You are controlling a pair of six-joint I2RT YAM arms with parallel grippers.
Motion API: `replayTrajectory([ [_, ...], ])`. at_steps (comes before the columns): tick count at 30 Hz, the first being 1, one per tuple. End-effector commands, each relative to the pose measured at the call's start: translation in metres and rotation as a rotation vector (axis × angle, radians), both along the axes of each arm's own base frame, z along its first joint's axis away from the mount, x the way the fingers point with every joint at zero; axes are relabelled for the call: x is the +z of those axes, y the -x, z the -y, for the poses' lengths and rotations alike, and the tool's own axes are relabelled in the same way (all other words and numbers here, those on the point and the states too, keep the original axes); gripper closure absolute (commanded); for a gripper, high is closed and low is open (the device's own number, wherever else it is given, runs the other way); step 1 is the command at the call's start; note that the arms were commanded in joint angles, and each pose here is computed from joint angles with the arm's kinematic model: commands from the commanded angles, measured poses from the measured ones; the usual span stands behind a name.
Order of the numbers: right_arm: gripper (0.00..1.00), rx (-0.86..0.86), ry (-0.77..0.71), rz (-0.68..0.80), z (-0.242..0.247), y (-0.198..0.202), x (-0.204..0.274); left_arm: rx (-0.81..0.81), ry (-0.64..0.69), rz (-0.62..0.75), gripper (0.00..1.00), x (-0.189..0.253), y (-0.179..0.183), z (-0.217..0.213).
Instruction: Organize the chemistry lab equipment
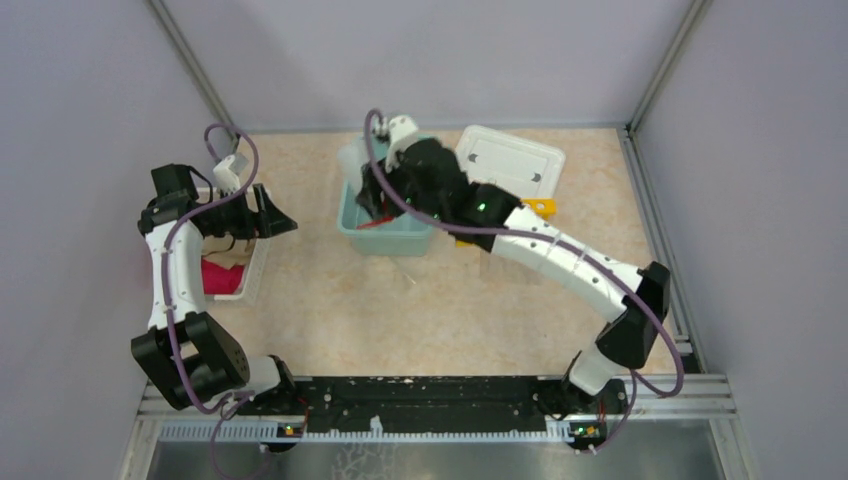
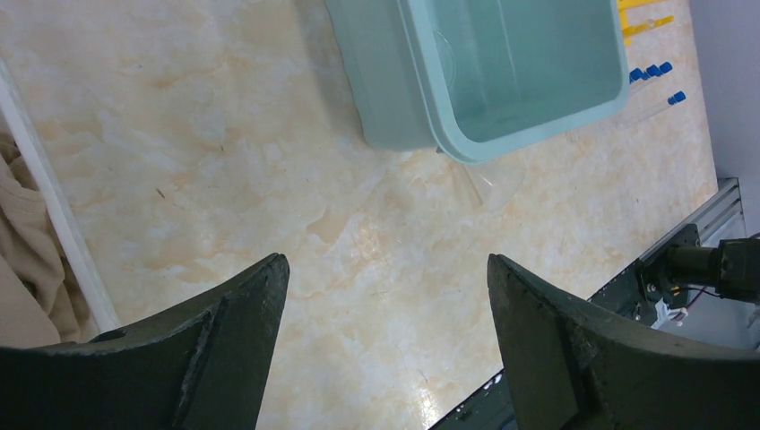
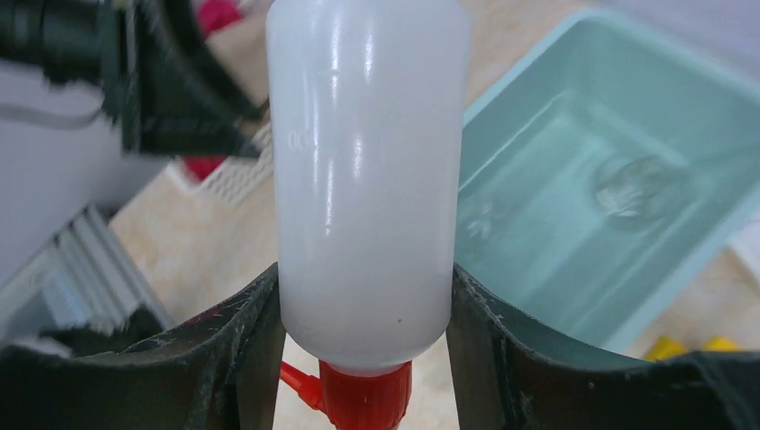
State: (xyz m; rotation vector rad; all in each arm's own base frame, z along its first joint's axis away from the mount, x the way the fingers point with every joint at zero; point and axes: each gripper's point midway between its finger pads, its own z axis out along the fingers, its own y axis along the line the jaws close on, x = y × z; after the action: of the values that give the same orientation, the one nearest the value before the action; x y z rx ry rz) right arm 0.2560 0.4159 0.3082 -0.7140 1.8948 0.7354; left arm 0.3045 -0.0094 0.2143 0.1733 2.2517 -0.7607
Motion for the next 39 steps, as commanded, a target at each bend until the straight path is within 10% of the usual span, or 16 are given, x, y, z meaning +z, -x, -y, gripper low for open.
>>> replayTrajectory([
  [1, 0.75, -0.174, -0.038, 0.060, 0.039, -0.071, 0.032, -0.007, 0.000, 0.045, 0.12, 0.015, 0.000, 0.001],
  [17, 0.74, -0.356, 0.316, 0.103, 0.024, -0.196, -0.083, -0.010, -0.001, 0.024, 0.13, 0.003, 0.002, 0.000],
  [32, 0.63, -0.311, 0.396, 0.018, 0.022, -0.218, -0.155, -0.004, -0.014, 0.008, 0.12, -0.005, 0.001, -0.003],
  [39, 0.39, -0.292, 0.372, 0.012, 0.017, -0.215, -0.145, -0.006, 0.002, 0.018, 0.11, 0.000, 0.000, -0.001],
])
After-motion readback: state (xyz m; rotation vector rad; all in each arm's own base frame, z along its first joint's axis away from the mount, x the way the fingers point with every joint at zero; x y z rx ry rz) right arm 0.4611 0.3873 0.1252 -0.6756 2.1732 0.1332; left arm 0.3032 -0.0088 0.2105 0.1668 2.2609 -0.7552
